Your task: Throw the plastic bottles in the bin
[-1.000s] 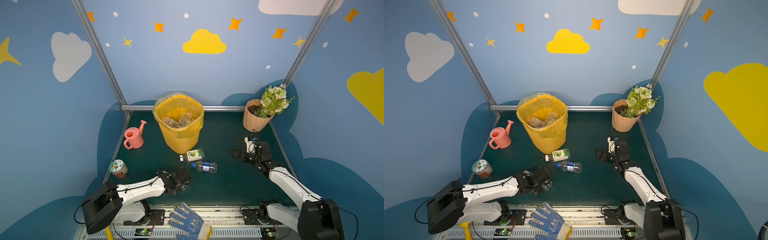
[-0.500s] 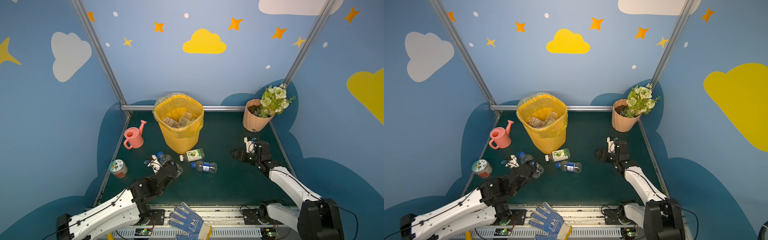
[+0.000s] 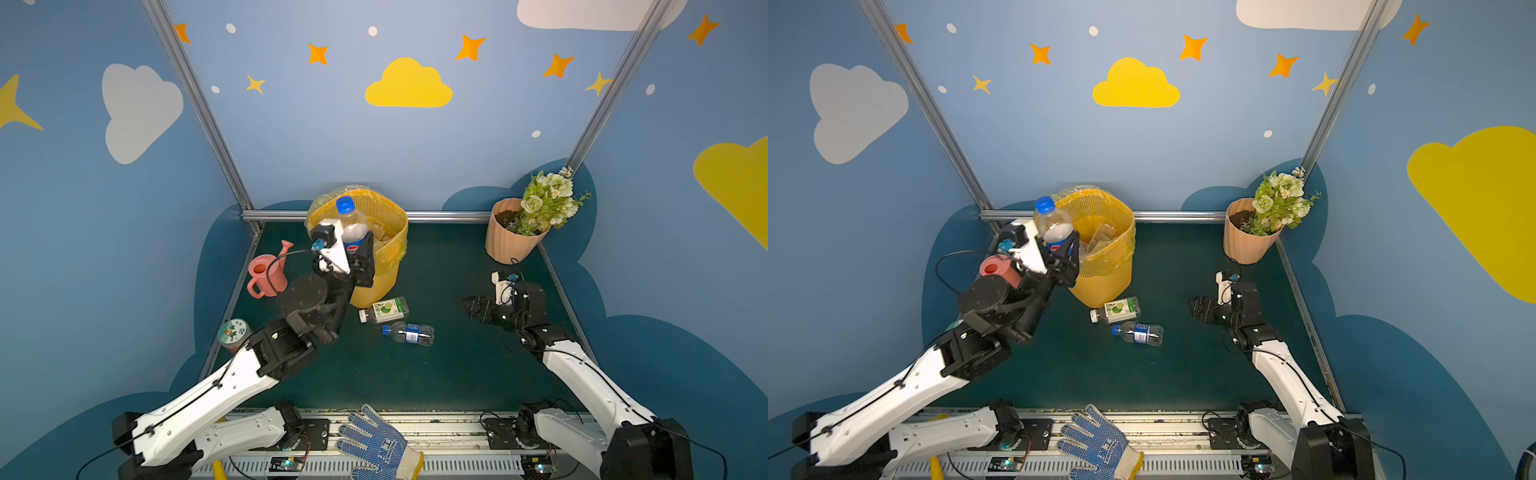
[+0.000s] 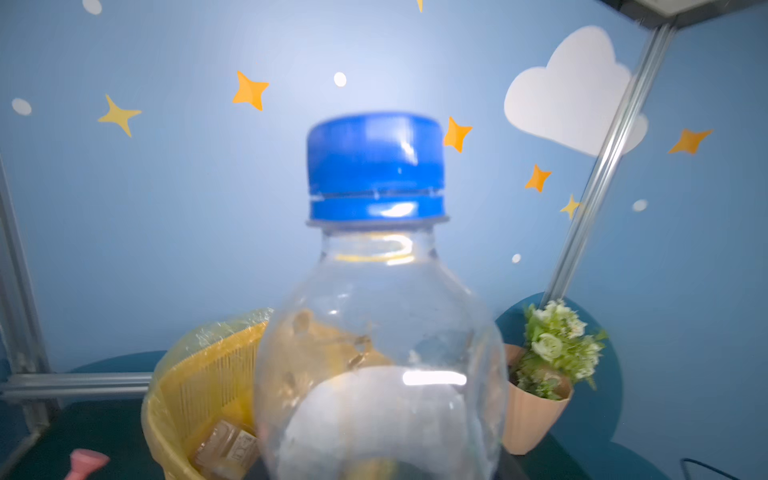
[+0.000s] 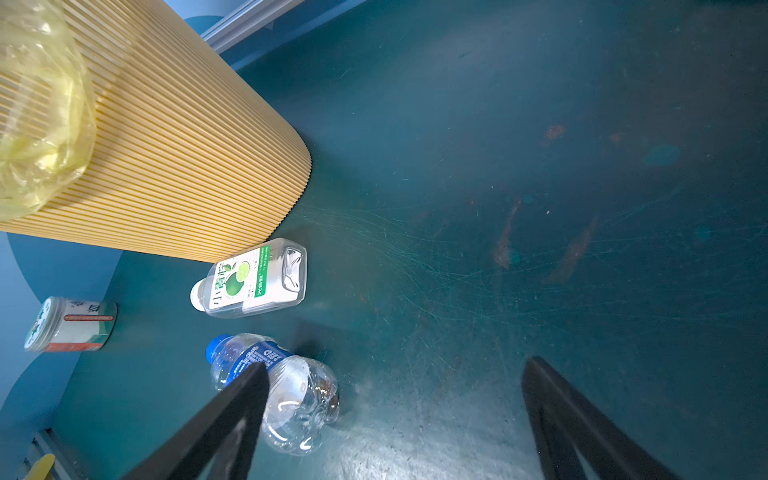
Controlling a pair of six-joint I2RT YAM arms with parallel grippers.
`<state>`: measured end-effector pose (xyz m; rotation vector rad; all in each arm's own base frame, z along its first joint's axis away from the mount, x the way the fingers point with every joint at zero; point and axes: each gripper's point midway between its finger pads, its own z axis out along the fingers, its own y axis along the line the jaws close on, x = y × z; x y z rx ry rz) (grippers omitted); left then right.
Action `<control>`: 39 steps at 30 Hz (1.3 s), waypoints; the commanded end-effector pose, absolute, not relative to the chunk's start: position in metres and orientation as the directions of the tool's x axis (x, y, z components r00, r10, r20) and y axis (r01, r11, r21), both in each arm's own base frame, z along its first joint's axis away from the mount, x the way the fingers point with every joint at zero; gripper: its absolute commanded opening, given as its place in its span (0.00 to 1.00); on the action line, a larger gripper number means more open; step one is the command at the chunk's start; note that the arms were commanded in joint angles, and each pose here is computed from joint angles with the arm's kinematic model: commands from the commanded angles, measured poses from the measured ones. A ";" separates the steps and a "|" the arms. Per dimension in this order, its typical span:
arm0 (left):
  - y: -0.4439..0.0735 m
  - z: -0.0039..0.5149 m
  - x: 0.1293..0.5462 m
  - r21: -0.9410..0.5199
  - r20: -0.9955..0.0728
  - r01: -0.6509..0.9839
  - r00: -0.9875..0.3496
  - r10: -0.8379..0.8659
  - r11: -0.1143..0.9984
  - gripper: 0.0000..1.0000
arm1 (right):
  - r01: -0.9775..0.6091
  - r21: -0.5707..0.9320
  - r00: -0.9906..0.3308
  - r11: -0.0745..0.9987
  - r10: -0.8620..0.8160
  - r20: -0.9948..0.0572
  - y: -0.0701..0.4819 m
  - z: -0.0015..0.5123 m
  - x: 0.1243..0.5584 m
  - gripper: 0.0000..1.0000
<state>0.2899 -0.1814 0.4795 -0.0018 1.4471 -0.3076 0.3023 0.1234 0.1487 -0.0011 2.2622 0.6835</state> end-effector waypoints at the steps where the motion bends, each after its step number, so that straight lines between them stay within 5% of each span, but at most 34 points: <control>1: -0.181 0.455 0.353 -0.118 -0.992 0.157 -0.054 -0.111 0.980 0.58 | -0.220 0.481 -0.692 0.848 0.212 -0.690 0.128 0.166 0.309 0.93; 4: -0.174 0.418 0.381 -0.112 -0.963 0.085 -0.255 -0.087 0.990 0.83 | -0.241 0.482 -0.698 0.843 0.194 -0.689 0.134 0.170 0.311 0.93; 7: -0.173 0.445 0.374 -0.101 -0.963 0.104 -0.260 -0.071 0.989 1.00 | -0.272 0.476 -0.679 0.836 0.184 -0.711 0.139 0.186 0.315 0.93; 13: -0.164 0.572 0.289 -0.054 -0.993 0.169 0.097 -0.071 0.984 1.00 | -0.288 0.453 -0.659 0.844 0.169 -0.733 0.141 0.194 0.312 0.93; 16: -0.162 0.588 0.255 -0.069 -0.974 0.217 0.197 -0.112 0.974 1.00 | -0.296 0.443 -0.656 0.846 0.157 -0.738 0.145 0.192 0.312 0.93; 28: -0.122 0.453 0.256 -0.106 -0.994 0.019 0.013 -0.107 0.994 1.00 | -0.434 0.412 -0.714 0.801 -0.028 -0.700 0.194 0.164 0.304 0.93; 39: -0.022 0.314 0.217 -0.318 -0.923 -0.249 -0.141 -0.359 0.915 1.00 | -0.767 0.150 -0.572 0.624 -0.558 -0.601 0.263 0.119 0.263 0.92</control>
